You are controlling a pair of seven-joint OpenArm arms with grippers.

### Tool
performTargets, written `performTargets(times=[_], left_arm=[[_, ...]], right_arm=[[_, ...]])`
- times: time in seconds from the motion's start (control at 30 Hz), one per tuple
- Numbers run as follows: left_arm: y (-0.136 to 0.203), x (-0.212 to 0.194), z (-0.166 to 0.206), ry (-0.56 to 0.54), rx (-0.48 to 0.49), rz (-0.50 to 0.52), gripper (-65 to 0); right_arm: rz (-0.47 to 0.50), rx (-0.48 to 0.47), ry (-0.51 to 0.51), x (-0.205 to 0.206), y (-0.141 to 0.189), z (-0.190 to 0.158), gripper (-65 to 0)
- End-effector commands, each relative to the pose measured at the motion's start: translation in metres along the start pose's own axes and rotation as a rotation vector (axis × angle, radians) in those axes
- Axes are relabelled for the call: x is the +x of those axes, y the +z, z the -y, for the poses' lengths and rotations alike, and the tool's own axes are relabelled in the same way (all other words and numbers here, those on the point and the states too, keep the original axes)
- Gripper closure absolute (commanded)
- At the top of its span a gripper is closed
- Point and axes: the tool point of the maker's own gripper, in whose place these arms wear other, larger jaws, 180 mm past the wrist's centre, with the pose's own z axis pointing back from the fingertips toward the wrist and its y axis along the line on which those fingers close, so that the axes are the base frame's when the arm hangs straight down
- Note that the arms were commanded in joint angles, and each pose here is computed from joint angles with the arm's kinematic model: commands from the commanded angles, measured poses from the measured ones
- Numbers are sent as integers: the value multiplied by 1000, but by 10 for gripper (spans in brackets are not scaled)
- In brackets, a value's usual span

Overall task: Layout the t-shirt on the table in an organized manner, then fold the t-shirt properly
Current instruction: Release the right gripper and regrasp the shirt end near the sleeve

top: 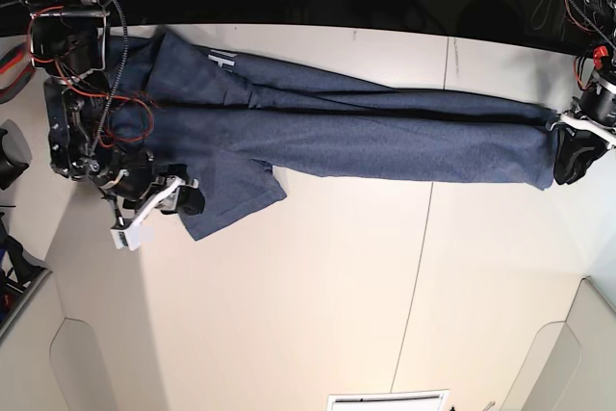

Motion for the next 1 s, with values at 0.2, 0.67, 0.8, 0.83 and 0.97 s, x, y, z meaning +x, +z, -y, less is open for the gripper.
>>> performTargets(times=[0.2,0.67,0.8,0.83,0.97], left_arm=[[-2,13,3,4,-14,44,-177],[-2,13,4,6,-14,44,-177],[-2,13,4,6,-14,44,-177],[-2,13,4,6,-14,44,-177],[-2,13,4,6,-14,44,-177]], right_arm=[[-19,58,35,-1,-14,-34,0],[82,176,284,45,58,-117,0],[64,216,257,11,69,-131,0],[52,229,236,1,71,-133,0],[-2,268,154,-39,74,-138,0]])
